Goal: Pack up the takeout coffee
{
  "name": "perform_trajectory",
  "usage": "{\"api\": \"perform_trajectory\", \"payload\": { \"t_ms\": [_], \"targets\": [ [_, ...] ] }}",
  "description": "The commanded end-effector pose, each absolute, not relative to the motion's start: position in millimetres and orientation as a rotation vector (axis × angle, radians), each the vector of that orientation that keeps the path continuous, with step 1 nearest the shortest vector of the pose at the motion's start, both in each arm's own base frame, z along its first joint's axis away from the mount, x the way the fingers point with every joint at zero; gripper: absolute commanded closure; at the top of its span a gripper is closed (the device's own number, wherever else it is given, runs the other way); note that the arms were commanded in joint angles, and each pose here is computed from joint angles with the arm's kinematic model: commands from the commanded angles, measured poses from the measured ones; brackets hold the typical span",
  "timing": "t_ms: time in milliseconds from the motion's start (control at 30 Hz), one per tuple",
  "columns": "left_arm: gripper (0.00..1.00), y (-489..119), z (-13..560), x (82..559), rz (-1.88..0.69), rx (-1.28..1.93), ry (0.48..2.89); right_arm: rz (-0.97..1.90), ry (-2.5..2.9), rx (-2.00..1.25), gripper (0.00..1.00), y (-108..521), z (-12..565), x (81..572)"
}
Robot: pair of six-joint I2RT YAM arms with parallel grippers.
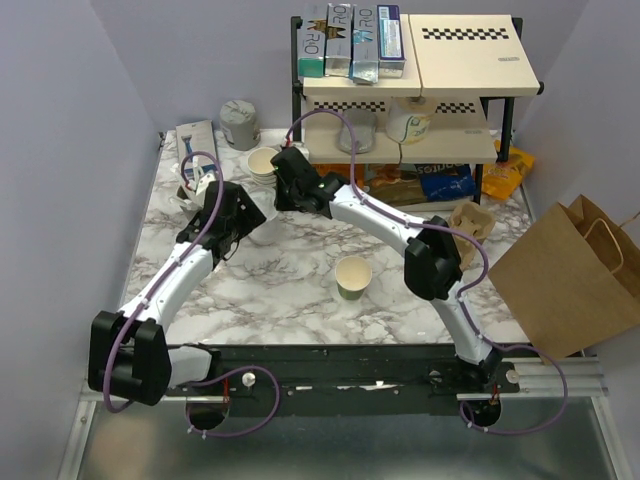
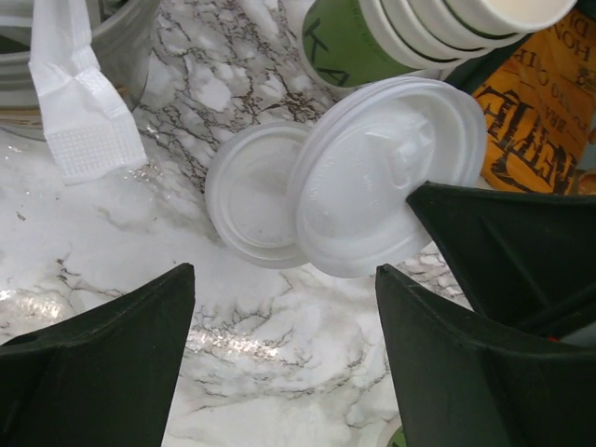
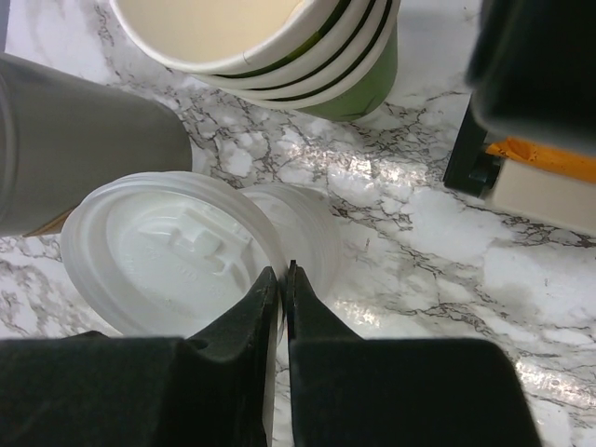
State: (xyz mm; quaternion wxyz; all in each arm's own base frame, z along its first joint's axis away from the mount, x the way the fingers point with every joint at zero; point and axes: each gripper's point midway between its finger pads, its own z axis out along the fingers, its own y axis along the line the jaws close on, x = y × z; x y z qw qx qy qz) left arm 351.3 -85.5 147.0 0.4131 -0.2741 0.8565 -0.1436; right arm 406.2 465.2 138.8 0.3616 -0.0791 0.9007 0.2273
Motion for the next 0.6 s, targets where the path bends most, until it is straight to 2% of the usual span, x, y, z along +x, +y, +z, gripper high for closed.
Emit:
{"api": "perform_trajectory", "payload": {
  "t_ms": [0,267,433,567],
  "targets": [
    [0.21,-74,140,356,-0.311,-0.737,2.125,0.541,2.420,-0.246,0.86,469,95,391],
    [0.33,-76,137,368,-0.308,-0.741,2.125,0.479,2.425,-0.274,0.85,467,86,385],
    [0.46,-78,143,375,-0.313,-0.735,2.118,0.477,2.407,-0.273,0.85,467,93,384],
    [0.48,-79,146,377,-0.318,-0.733,2.113,0.464,2.408,-0.271,0.86,465,91,384]
  ]
}}
